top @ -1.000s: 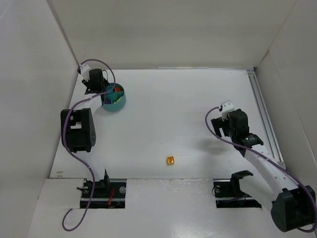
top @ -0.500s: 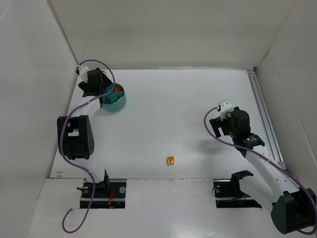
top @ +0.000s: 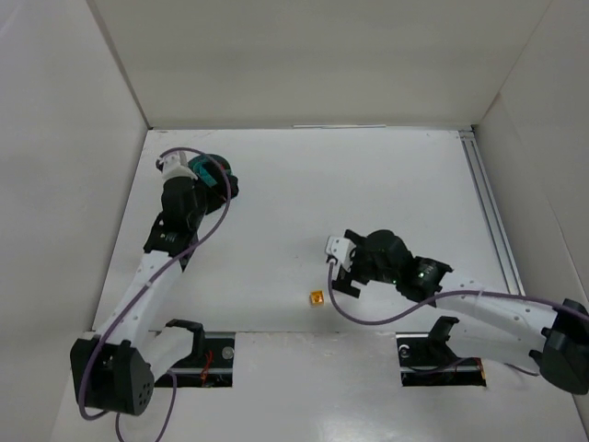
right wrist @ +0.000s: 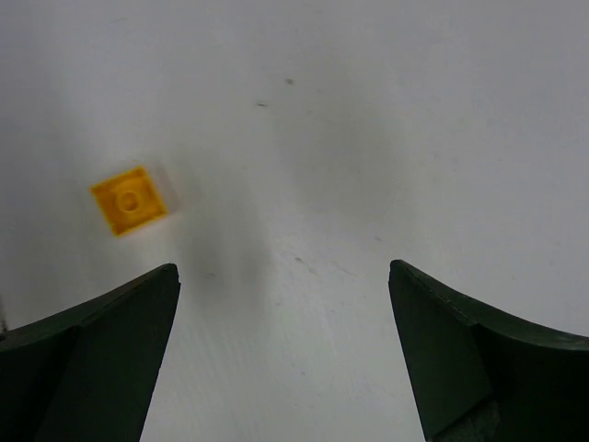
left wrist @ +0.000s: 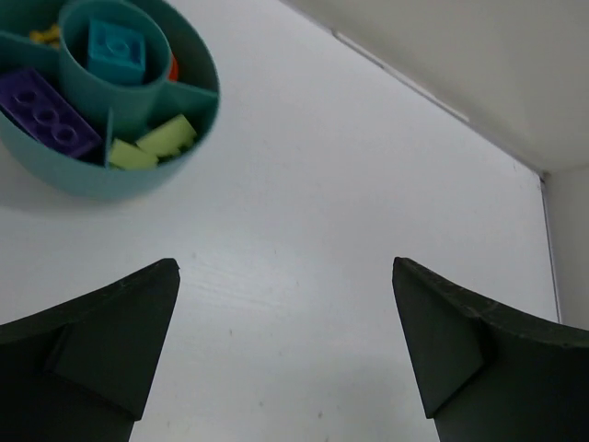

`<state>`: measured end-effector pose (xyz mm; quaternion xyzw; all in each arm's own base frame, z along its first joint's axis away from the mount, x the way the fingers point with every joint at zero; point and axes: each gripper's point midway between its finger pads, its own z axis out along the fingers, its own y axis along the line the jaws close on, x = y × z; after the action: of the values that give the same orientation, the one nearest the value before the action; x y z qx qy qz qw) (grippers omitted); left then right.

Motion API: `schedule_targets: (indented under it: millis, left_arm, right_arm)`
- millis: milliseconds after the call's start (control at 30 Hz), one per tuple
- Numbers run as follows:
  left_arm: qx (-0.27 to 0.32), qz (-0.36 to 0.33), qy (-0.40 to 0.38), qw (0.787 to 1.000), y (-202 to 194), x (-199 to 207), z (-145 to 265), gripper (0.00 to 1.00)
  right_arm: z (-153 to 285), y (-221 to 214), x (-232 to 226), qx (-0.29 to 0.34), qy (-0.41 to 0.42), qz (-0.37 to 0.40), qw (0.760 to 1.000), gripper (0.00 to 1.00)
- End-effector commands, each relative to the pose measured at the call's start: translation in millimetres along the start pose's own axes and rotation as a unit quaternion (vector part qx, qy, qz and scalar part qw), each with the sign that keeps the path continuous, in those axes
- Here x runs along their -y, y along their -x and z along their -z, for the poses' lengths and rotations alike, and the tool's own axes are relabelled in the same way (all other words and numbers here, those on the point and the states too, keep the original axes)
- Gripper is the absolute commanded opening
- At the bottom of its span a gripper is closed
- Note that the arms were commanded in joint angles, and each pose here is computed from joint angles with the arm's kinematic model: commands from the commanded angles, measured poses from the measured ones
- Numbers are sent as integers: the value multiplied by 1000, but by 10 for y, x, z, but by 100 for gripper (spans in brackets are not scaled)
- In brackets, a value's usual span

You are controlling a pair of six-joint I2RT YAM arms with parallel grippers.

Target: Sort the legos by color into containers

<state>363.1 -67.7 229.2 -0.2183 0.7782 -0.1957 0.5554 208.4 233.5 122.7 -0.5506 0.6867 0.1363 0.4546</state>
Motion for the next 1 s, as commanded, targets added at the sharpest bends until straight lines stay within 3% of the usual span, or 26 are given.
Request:
schedule_targets:
  millis: [0,167,567,633,800,933,967]
  left_arm:
    - [-48,13,-58,997,-379,147,293,100]
    - [-64,22,-71,995,-626,78,517,100]
    - [-117,34,-58,991,-968,-64,494,100]
    - [-124,29,-58,990,-1001,-71,485,100]
    - [-125,30,-63,990,-981,-36,488,100]
    - [-112,31,-74,990,-928,-6,544,100]
    - [-118,30,-70,990,-980,-47,542,100]
  right_arm:
    - [-55,323,-320,36,52,38,997,100]
    - [-203,292,-774,33,142,58,988,100]
    - [-557,181,-917,11,177,86,980,93]
    - [-631,133,-935,2,181,89,979,86]
    - [-725,24,-981,-13,188,87,978,79]
    - [-737,29,-1028,-8,200,85,976,54]
    - [-742,57,-1032,-1,202,91,975,52]
